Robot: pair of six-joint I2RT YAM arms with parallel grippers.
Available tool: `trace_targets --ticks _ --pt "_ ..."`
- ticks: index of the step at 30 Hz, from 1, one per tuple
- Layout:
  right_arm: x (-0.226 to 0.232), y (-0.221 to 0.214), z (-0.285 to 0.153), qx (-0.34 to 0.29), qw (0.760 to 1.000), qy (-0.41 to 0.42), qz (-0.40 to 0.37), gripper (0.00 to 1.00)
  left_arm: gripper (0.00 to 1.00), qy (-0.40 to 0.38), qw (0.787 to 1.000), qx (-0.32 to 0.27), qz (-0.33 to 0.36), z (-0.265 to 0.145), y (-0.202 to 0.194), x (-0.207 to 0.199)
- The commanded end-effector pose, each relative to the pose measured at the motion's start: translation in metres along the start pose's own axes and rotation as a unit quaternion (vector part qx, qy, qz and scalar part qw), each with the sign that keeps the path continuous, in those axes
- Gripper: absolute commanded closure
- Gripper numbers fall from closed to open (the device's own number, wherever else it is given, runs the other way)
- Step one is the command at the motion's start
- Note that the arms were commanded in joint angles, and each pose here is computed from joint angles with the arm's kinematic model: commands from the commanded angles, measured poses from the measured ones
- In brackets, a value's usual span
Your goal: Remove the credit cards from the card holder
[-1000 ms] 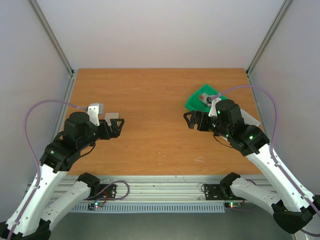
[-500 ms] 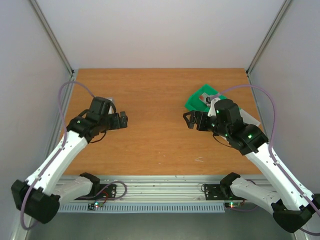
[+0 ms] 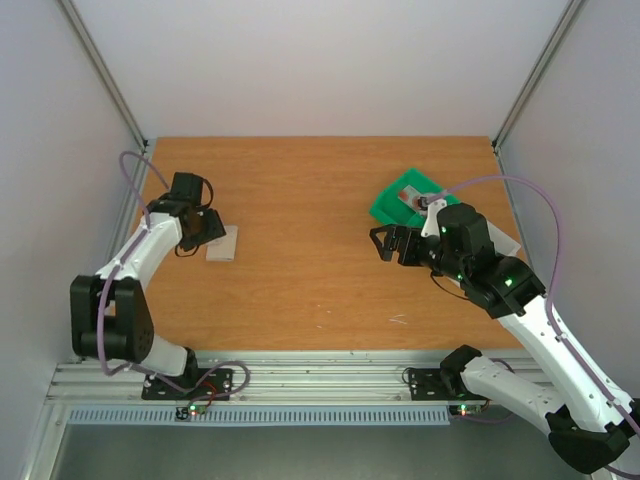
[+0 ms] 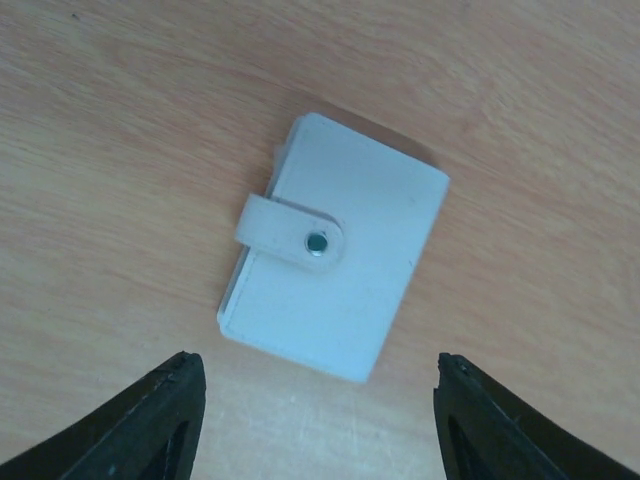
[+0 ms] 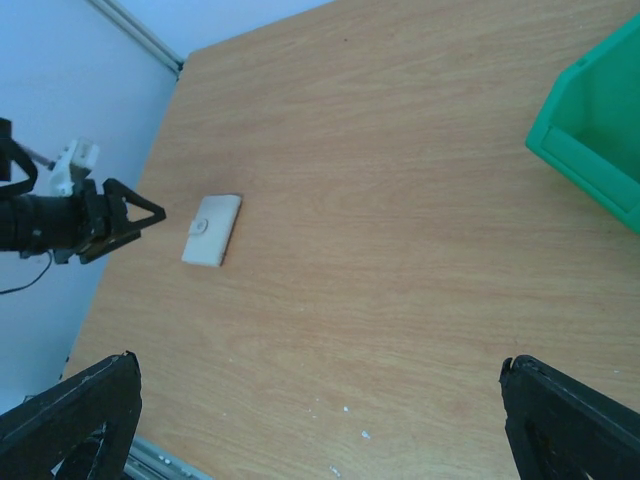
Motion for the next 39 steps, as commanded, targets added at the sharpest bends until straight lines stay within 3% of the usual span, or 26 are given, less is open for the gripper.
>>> trace_targets --ticks 1,10,18,29,39 --pt "0.0 -0.001 0.0 0.0 1.0 0.008 -0.004 0.02 0.37 -0.015 0.999 -0.019 -0.023 0.013 0.025 -0.008" --pt "0.004 -0.003 -0.008 -0.002 1.0 0.022 -0.001 0.02 0.55 0.003 0.999 -0.003 -0.038 0.066 0.041 0.006" --pt "0.001 -0.009 -0.016 -0.001 1.0 0.016 -0.005 0.01 0.56 0.003 0.999 0.035 -0.025 0.101 0.036 0.004" --pt "0.0 -0.014 -0.031 -0.014 1.0 0.018 -0.02 0.02 0.66 -0.034 0.992 0.116 -0.029 0.122 -0.002 0.003" --pt "-0.01 -0.021 -0.027 0.039 0.998 -0.029 -0.036 0.02 0.67 -0.075 0.985 0.154 0.035 0.114 -0.06 -0.036"
Point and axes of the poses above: each gripper's point midway between its finger pads, its own z axis out along the fingers, its own x axis along the line the jaws close on, y = z × x, the point moved 5 cm from there along -z, back along the fingers, and after that the axes turned 12 degrees about -z, right-handed, at the moved point
